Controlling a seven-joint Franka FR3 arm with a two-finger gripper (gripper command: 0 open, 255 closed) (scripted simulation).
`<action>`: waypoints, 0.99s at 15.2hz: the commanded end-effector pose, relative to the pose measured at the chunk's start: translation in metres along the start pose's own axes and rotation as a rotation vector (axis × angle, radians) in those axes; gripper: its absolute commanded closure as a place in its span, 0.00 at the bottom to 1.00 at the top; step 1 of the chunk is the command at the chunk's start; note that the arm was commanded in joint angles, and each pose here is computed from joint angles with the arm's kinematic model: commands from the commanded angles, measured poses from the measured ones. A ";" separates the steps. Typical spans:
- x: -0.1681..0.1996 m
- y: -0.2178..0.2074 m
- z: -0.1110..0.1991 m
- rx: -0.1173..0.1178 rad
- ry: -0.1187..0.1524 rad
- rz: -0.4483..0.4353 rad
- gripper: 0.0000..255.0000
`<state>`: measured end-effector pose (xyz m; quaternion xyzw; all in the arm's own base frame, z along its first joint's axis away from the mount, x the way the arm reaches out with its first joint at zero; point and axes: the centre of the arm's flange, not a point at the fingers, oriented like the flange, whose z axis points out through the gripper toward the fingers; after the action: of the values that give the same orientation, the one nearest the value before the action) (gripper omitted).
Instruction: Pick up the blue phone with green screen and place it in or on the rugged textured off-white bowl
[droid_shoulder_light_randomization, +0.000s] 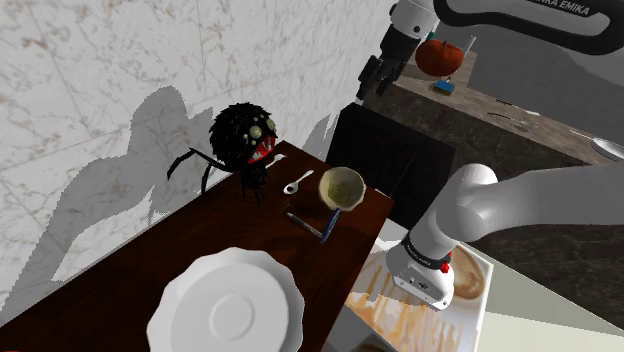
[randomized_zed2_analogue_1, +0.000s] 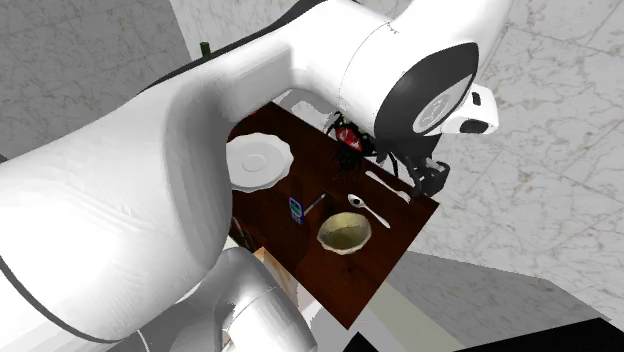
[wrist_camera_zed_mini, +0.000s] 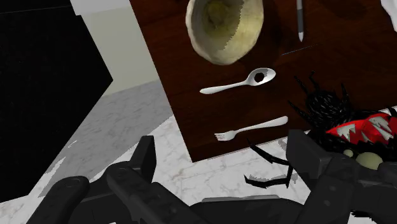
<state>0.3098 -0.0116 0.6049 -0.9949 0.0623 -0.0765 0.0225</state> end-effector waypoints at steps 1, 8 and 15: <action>0.000 0.000 0.000 0.000 0.000 0.000 0.00; -0.049 -0.052 0.059 -0.004 -0.005 0.035 0.00; -0.097 -0.105 0.118 -0.008 -0.010 0.070 0.00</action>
<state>0.2500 0.1033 0.4923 -0.9929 0.0934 -0.0706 0.0212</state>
